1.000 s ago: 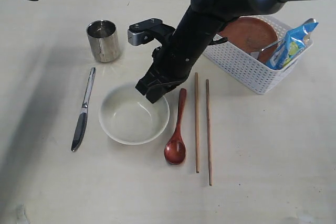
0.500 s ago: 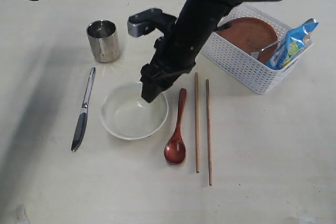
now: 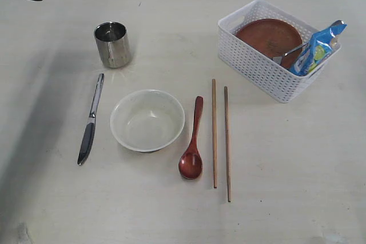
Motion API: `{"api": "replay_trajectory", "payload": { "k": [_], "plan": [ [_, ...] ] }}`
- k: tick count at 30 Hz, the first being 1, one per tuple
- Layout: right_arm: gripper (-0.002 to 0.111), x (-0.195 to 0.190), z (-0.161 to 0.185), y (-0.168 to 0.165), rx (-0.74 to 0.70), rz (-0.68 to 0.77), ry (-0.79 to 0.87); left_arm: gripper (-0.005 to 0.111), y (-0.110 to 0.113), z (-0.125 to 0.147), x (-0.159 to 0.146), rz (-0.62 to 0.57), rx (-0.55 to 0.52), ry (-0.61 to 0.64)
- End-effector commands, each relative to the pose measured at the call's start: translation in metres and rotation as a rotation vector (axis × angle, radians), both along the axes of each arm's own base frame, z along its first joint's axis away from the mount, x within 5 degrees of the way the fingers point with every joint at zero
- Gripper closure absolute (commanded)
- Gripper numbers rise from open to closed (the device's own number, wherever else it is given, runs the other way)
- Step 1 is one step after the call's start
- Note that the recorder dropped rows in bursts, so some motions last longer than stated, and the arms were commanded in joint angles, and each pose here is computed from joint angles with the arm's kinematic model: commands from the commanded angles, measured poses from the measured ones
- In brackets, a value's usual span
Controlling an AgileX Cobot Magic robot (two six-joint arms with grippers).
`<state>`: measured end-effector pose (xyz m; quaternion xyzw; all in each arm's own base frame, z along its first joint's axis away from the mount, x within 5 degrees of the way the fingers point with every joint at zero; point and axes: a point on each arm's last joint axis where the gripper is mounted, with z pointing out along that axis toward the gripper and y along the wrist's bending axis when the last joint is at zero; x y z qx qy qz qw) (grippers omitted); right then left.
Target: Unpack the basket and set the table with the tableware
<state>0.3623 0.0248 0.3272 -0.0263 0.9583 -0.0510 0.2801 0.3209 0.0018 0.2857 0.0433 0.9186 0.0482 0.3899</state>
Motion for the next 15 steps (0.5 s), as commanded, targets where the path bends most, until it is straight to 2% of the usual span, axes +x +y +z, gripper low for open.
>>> {"api": "replay_trajectory", "payload": {
  "k": [1, 7, 13, 15],
  "plan": [
    [0.043, 0.008, -0.036, -0.029, 0.016, -0.112, 0.064, 0.001, 0.001, 0.0, -0.002, 0.006, -0.008, 0.002],
    [0.044, 0.01, -0.081, -0.053, 0.107, -0.24, -0.025, 0.001, 0.001, 0.0, -0.002, 0.006, -0.008, 0.002],
    [0.067, 0.006, -0.109, -0.058, 0.282, -0.354, -0.153, 0.001, 0.001, 0.0, -0.002, 0.008, -0.01, 0.002],
    [0.069, 0.005, -0.113, -0.057, 0.305, -0.364, -0.183, 0.001, 0.001, 0.0, -0.002, 0.008, -0.01, 0.002]
  ]
}}
